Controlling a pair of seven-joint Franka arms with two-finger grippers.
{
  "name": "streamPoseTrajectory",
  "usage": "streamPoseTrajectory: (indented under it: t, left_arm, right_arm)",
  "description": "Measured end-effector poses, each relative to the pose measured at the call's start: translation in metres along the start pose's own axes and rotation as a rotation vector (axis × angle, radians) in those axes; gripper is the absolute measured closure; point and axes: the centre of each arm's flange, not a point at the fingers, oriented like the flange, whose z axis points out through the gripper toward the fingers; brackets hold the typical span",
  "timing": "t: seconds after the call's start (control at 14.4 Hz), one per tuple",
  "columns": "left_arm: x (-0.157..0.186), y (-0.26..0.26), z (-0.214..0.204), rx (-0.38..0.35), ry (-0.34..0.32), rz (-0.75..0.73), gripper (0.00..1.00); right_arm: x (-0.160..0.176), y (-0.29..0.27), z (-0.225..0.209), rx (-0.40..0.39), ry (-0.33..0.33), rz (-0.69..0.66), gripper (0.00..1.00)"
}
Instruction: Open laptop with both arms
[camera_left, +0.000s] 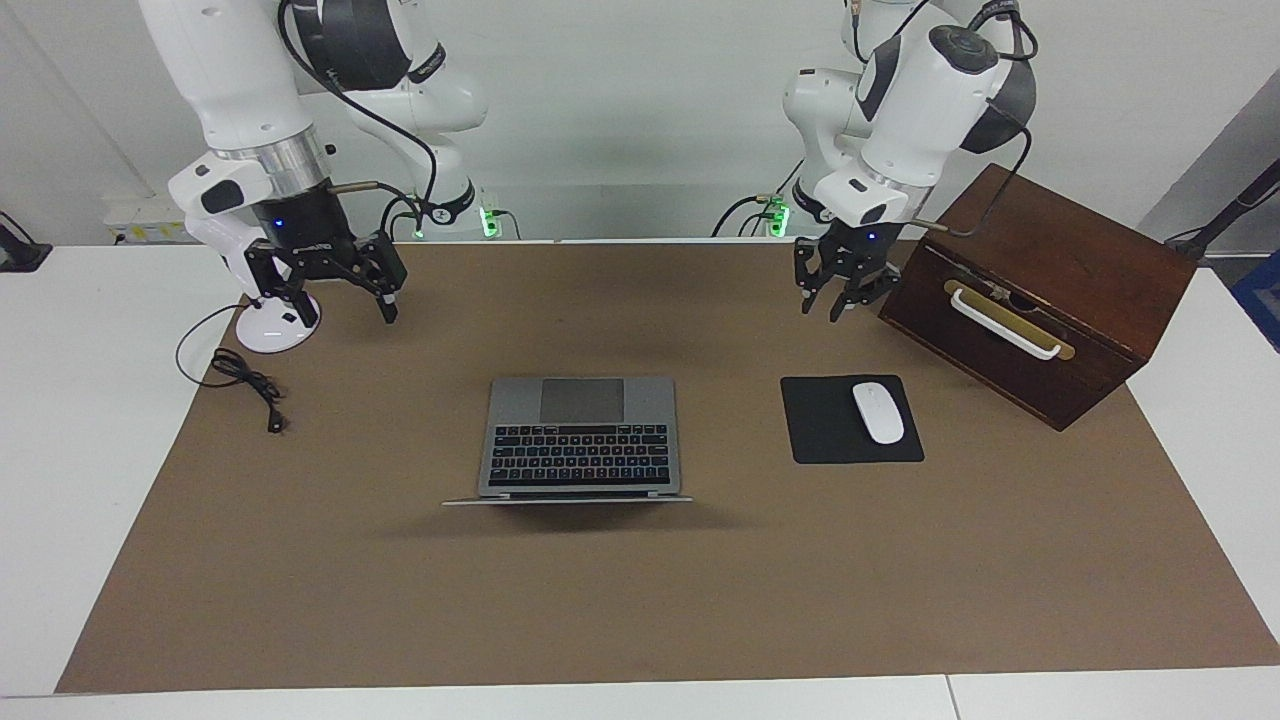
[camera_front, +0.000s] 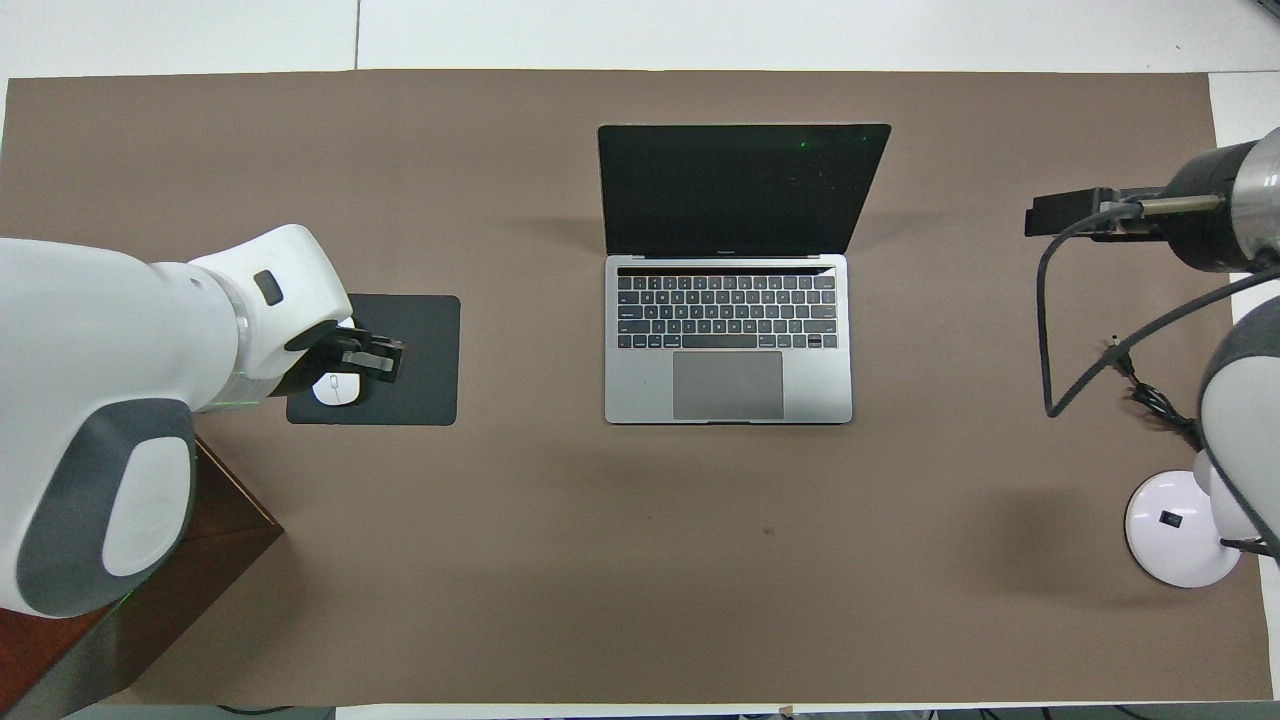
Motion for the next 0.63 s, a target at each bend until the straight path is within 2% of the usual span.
streamPoseTrajectory:
  t: [0.14, 0.21, 0.42, 0.63]
  left_arm:
    - [-0.003, -0.016, -0.008, 0.016, -0.016, -0.023, 0.43]
    - [-0.005, -0.026, -0.011, 0.021, -0.02, -0.042, 0.3]
    - [-0.012, -0.066, -0.025, 0.036, -0.005, -0.115, 0.01]
    - [-0.018, -0.108, -0.034, 0.05, 0.009, -0.196, 0.0]
  right_arm:
    - [0.003, 0.004, -0.029, -0.022, -0.008, 0.0, 0.0]
    - [0.004, 0.009, -0.039, -0.044, -0.008, 0.001, 0.0]
    - [0.003, 0.017, -0.039, -0.082, -0.045, 0.006, 0.0]
    - [0.007, 0.029, -0.036, -0.089, -0.05, 0.026, 0.0]
